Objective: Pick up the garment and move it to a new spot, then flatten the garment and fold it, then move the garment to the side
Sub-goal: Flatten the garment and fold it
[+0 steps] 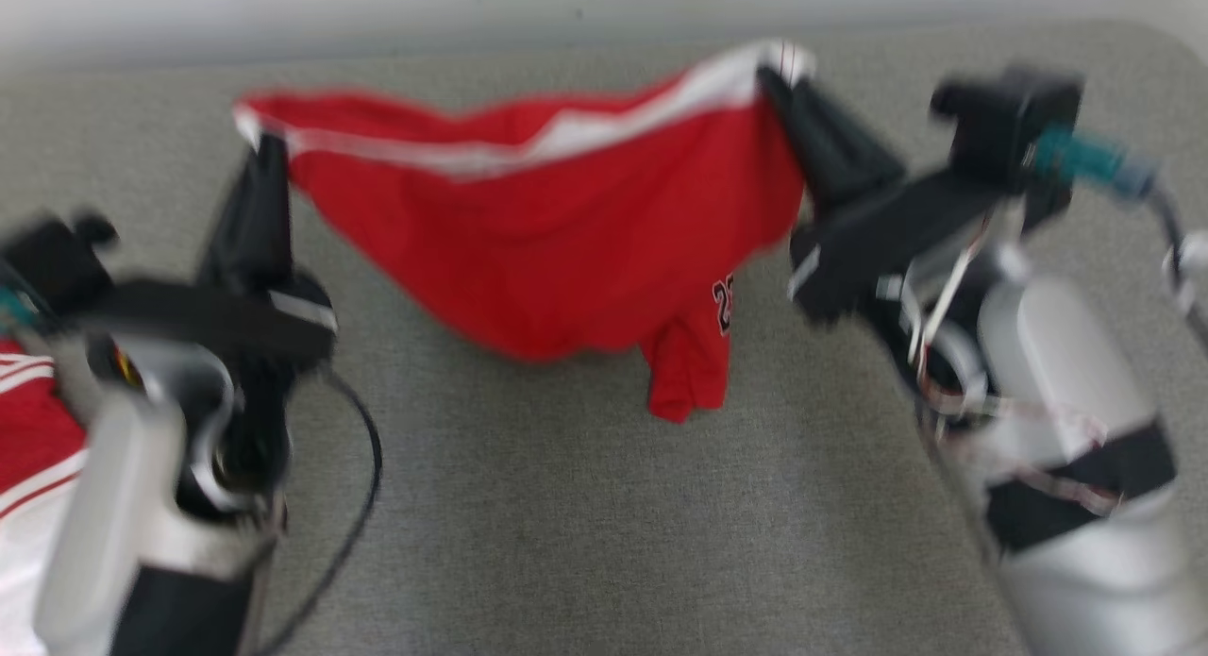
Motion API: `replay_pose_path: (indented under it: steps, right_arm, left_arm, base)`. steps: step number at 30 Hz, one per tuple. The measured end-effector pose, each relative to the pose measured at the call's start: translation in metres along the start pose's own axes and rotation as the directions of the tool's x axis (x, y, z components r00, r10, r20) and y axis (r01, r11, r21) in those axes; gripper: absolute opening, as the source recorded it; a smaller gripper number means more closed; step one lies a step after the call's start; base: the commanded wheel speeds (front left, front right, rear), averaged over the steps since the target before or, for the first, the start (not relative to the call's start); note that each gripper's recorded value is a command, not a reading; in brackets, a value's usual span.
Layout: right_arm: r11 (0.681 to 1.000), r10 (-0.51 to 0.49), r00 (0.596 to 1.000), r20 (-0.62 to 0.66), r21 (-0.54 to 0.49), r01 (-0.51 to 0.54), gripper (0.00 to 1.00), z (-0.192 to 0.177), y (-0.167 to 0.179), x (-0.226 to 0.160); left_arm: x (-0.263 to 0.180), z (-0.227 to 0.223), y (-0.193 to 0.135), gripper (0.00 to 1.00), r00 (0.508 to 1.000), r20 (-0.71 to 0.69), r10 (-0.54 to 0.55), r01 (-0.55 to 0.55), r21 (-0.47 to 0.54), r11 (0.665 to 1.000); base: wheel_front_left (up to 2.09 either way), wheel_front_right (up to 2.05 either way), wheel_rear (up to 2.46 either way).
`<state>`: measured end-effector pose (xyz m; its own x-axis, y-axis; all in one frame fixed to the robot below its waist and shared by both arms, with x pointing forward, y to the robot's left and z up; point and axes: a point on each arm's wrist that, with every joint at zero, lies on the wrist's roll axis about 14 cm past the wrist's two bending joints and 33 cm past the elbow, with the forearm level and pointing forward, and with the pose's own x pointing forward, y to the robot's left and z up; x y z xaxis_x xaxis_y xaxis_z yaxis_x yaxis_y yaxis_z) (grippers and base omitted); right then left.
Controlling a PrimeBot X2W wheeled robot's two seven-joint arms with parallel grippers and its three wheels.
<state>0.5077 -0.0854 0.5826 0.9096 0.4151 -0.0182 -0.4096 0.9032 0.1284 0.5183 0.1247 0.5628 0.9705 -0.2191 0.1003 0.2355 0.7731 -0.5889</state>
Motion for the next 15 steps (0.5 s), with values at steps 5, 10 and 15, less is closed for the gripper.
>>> replay_pose_path:
  steps: [5,10,15]
  right_arm:
    - [0.989,0.036,0.994,0.099,-0.144,-0.022,0.00,0.051,-0.029,0.060]
    - [0.976,-0.007,0.978,0.209,-0.213,0.053,0.00,0.077,-0.064,0.105]
    - [0.939,-0.007,0.891,0.454,-0.304,0.162,0.00,0.142,-0.086,0.125]
  left_arm:
    - [0.072,0.036,-0.014,0.00,0.994,0.072,-0.081,0.089,-0.106,0.990]
    - [0.122,0.076,-0.002,0.00,0.975,0.199,-0.094,0.125,-0.150,0.981]
    - [0.152,0.117,-0.002,0.00,0.912,0.390,-0.123,0.201,-0.165,0.966]
  base:
    - [0.00,0.00,0.00]
    - [0.00,0.00,0.00]
    - [0.00,0.00,0.00]
